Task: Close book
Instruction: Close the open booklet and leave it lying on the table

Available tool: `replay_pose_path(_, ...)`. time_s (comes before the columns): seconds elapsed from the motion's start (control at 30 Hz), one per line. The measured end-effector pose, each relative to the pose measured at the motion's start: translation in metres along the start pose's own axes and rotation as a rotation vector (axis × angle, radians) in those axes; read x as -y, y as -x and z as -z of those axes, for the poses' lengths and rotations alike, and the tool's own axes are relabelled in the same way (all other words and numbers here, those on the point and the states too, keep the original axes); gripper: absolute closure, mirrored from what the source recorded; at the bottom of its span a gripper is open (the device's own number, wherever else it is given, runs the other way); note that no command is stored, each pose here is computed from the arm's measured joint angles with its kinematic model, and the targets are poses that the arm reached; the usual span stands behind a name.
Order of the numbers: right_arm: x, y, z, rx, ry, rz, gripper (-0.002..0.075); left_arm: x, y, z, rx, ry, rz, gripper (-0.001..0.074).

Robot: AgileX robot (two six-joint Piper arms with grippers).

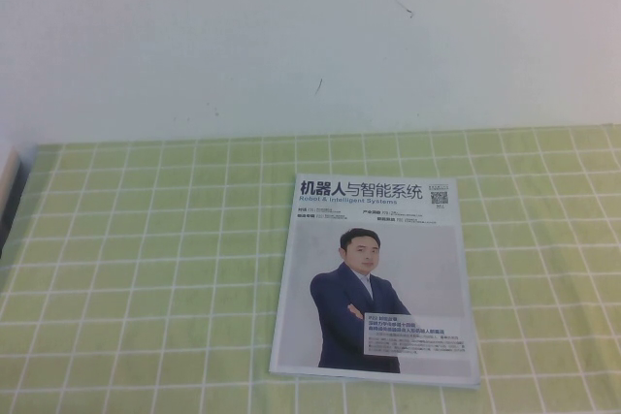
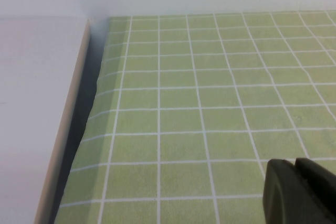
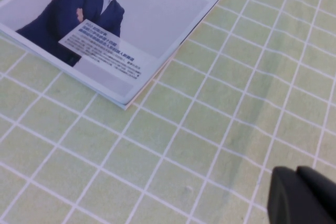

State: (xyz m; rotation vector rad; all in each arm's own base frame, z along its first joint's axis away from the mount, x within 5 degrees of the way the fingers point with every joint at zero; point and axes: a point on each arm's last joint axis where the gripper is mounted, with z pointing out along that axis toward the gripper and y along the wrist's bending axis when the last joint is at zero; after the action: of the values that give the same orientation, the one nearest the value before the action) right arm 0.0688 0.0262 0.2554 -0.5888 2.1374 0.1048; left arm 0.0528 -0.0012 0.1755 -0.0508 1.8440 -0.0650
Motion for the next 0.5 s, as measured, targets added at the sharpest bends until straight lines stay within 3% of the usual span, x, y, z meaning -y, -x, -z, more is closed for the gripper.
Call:
replay_pose_path(0.17,0.0,-0.008,-0.002,0.028,-0.022,-0.002,0.0729,0.0,0.0,0.0,-0.001,0.0,0.0,0.0739)
replay_pose_path(0.5,0.008,-0.062,-0.029,0.281,-0.321,-0.071,0.0729,0.0,0.001,0.0,0.001,0.002,0.001,0.0739)
